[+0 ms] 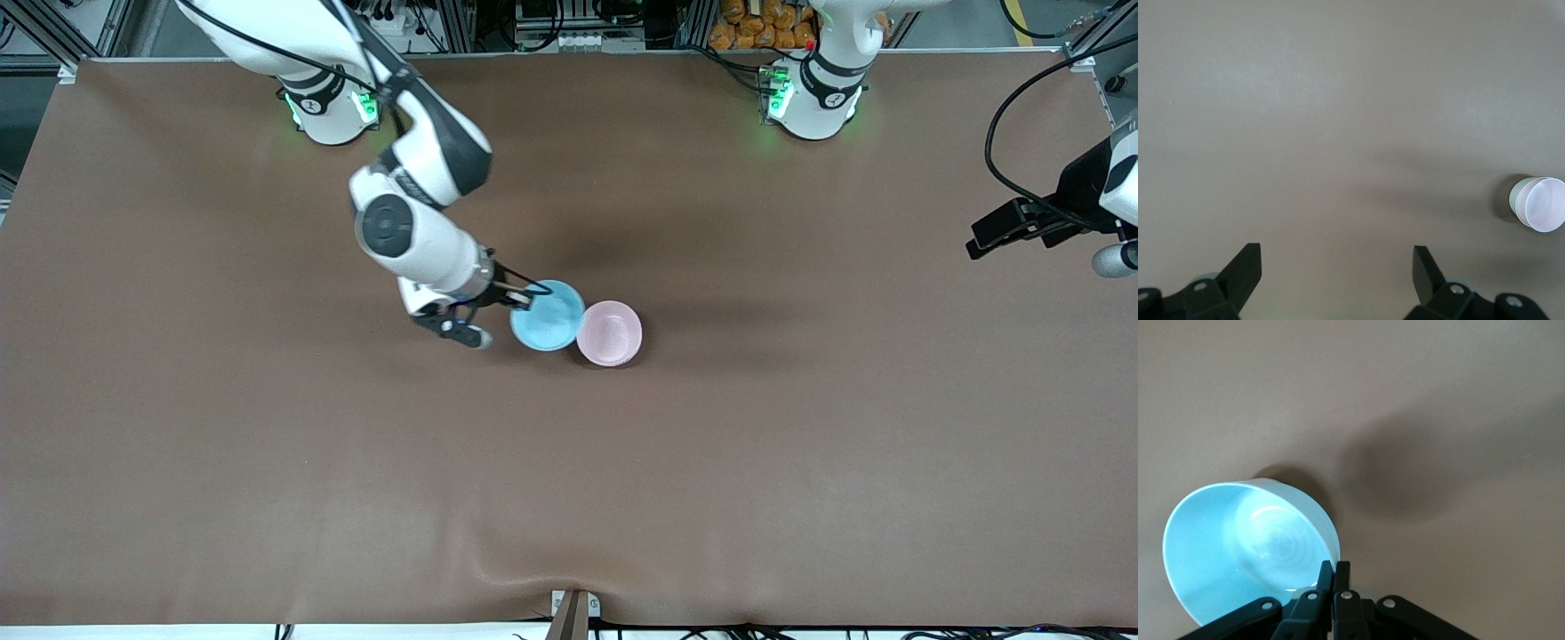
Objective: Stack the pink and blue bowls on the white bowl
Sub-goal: 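Carry the blue bowl with the right gripper onto the pink bowl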
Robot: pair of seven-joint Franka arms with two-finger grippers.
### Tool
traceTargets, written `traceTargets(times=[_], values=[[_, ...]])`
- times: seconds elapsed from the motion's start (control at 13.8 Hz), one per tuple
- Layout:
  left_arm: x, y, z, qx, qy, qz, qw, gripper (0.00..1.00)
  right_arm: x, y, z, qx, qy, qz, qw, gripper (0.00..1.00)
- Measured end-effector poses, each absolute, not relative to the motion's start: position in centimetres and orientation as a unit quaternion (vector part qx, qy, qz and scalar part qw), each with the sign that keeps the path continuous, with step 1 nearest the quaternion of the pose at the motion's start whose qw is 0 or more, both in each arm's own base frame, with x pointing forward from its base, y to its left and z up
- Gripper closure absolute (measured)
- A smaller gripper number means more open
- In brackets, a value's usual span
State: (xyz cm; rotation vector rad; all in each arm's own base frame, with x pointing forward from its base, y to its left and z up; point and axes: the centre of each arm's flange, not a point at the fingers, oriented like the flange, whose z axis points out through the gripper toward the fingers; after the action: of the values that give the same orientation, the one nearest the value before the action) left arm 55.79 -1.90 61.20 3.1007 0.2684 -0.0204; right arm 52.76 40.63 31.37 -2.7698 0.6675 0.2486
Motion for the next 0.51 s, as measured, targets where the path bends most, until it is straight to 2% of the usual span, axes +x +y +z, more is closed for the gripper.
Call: traceTargets(times=[0.51], values=[[55.8, -1.8, 60.9, 0.996, 0.087, -0.009, 0.014, 0.00, 52.4, 47.4, 28.7, -0.947, 0.279, 0.086, 0.133, 0.98]])
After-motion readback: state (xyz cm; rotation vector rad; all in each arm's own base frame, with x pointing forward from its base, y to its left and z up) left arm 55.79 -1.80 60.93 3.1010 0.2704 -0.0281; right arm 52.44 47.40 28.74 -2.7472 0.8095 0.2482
